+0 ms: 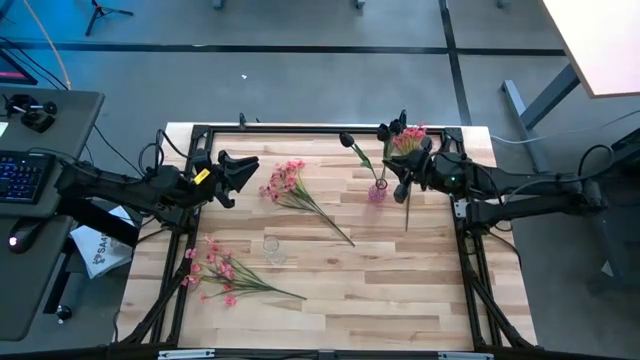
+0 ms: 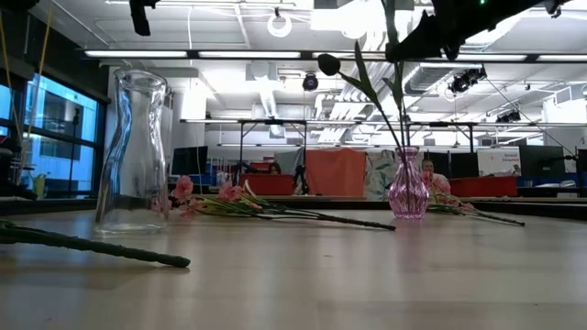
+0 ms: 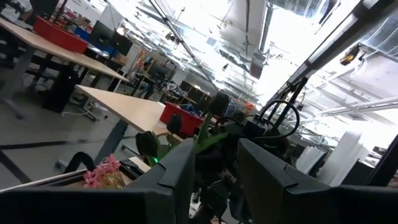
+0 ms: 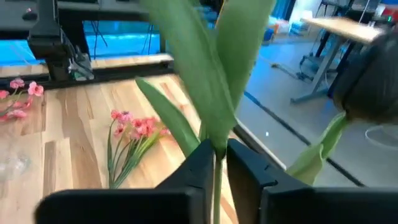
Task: Sort flowers into vase by color
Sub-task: Put the black tulip into the pink vase, then put the center pink flowers into the transparent vase
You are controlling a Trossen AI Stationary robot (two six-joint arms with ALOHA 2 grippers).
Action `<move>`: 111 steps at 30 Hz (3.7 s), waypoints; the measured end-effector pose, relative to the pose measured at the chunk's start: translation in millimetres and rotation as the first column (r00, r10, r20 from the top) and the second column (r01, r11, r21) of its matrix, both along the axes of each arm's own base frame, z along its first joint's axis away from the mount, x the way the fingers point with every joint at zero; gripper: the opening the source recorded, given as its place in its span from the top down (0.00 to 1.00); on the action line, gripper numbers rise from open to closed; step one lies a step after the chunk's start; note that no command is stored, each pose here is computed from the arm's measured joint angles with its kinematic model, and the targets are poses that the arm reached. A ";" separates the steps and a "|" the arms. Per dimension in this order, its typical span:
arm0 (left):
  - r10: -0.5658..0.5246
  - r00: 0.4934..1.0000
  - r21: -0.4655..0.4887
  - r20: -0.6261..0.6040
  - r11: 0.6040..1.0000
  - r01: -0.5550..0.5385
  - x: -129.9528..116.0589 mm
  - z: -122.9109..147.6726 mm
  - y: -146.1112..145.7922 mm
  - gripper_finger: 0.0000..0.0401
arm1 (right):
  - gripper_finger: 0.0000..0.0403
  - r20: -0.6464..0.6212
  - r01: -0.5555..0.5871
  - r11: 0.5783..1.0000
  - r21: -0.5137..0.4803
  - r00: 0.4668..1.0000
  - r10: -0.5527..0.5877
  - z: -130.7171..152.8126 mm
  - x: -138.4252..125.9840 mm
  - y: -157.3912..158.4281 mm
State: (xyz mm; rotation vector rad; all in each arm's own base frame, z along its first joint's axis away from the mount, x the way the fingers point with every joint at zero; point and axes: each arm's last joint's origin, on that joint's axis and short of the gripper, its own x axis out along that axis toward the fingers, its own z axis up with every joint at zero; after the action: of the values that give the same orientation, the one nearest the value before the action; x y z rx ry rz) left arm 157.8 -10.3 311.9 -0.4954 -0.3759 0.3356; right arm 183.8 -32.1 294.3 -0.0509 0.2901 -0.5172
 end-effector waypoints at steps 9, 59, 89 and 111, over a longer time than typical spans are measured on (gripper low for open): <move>0.000 1.000 -0.001 0.014 1.000 0.000 -3.5 2.1 0.6 0.72 | 0.57 -0.048 0.006 1.000 0.028 0.999 -0.005 29.7 -6.9 0.9; -0.152 0.938 -0.078 -0.311 0.988 0.134 -27.6 -28.4 -2.6 0.72 | 0.55 -0.328 0.115 0.895 0.432 0.944 0.036 -175.8 192.3 53.4; -0.094 0.958 0.155 -0.270 0.978 0.140 -52.0 34.5 2.0 0.72 | 1.00 0.375 -0.177 0.939 0.294 0.925 0.057 23.9 140.3 57.5; -0.147 0.979 0.299 -0.139 0.936 0.183 67.4 63.3 -22.7 0.55 | 1.00 0.597 -0.411 0.911 0.019 0.736 0.319 69.4 185.7 69.1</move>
State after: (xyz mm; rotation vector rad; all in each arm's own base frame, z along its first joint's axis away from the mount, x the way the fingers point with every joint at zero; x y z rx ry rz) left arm 225.2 -33.0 375.2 -0.1945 -0.2665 0.1356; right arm 369.5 37.0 363.7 0.1975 -0.2922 -0.0916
